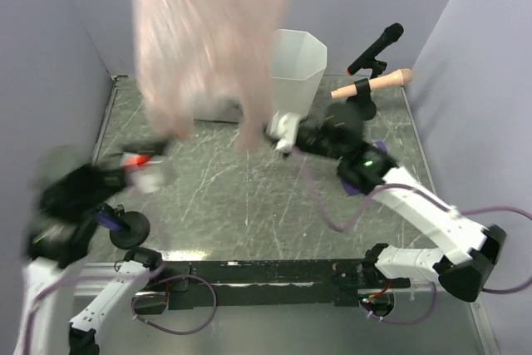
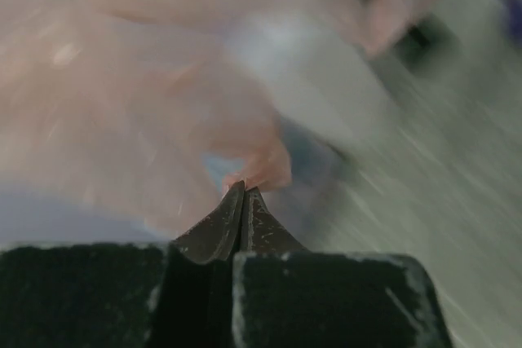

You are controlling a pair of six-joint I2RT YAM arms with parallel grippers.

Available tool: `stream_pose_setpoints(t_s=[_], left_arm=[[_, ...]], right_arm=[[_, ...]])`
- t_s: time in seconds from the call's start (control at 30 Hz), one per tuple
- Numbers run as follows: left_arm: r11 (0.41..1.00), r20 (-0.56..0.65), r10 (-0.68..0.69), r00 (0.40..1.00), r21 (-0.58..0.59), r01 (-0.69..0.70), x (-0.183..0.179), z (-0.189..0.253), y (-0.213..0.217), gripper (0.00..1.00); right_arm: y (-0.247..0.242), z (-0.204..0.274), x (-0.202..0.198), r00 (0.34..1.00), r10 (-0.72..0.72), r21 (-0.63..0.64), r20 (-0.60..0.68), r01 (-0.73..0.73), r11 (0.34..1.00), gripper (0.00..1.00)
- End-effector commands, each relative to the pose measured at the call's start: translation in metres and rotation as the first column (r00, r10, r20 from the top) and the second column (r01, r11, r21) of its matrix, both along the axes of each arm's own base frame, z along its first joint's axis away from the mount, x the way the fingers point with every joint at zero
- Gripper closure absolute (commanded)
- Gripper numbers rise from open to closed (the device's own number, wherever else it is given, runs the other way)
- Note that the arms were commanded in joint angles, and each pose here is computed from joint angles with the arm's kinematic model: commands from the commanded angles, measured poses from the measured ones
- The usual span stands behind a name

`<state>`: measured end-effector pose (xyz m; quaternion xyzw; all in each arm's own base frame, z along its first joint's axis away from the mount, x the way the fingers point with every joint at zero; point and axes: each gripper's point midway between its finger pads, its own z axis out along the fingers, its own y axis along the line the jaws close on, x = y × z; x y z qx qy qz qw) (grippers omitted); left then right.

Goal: Put the trash bags into the trash bin

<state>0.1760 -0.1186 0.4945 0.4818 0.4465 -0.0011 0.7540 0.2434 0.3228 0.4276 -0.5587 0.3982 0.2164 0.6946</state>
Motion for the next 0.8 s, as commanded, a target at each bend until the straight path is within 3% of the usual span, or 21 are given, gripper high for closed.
stream_pose_setpoints(t_s=[0.0, 0.07, 0.13, 0.27, 0.4, 0.53, 0.6, 0.67, 0.77], left_arm=[[0.876, -0.629, -0.106, 0.771, 0.307, 0.371, -0.06, -0.25, -0.004, 0.99], [0.912, -0.613, -0.126, 0.78, 0.237, 0.333, -0.07, -0.241, -0.007, 1.0], [0.962, -0.635, -0.13, 0.761, 0.105, 0.251, -0.068, -0.222, -0.012, 0.99], [0.994, -0.661, -0.105, 0.743, -0.038, 0.107, -0.039, -0.187, -0.017, 0.99], [0.983, -0.575, -0.024, 0.818, -0.164, -0.086, 0.01, -0.123, -0.01, 0.99], [0.896, -0.449, 0.169, 0.877, -0.301, -0.327, 0.071, -0.052, 0.02, 0.99], [0.81, -0.338, 0.306, 0.89, -0.399, -0.43, 0.094, 0.0, 0.046, 0.99], [0.727, -0.215, 0.41, 0.886, -0.51, -0.46, 0.099, 0.06, 0.069, 0.99], [0.582, -0.071, 0.497, 0.865, -0.712, -0.393, 0.071, 0.163, 0.102, 0.99]], right_arm=[[-0.05, -0.209, -0.071, 0.926, 0.083, -0.402, -0.369, -0.24, 0.884, 1.0], [-0.058, -0.197, -0.103, 0.927, 0.191, -0.346, -0.324, -0.304, 0.888, 1.0], [-0.055, -0.174, -0.106, 0.925, 0.179, -0.276, -0.334, -0.278, 0.92, 1.0], [-0.043, -0.098, -0.074, 0.947, 0.079, -0.146, -0.31, -0.129, 0.981, 1.0], [-0.033, -0.019, -0.028, 0.969, -0.032, 0.054, -0.246, 0.047, 0.997, 1.0], [-0.027, 0.046, 0.033, 0.971, -0.197, 0.19, -0.139, 0.221, 0.957, 1.0], [-0.022, 0.077, 0.063, 0.962, -0.259, 0.261, -0.086, 0.273, 0.926, 1.0], [-0.017, 0.13, 0.073, 0.963, -0.271, 0.37, -0.003, 0.253, 0.894, 1.0], [-0.02, 0.218, 0.063, 0.964, -0.254, 0.527, 0.076, 0.178, 0.831, 1.0]])
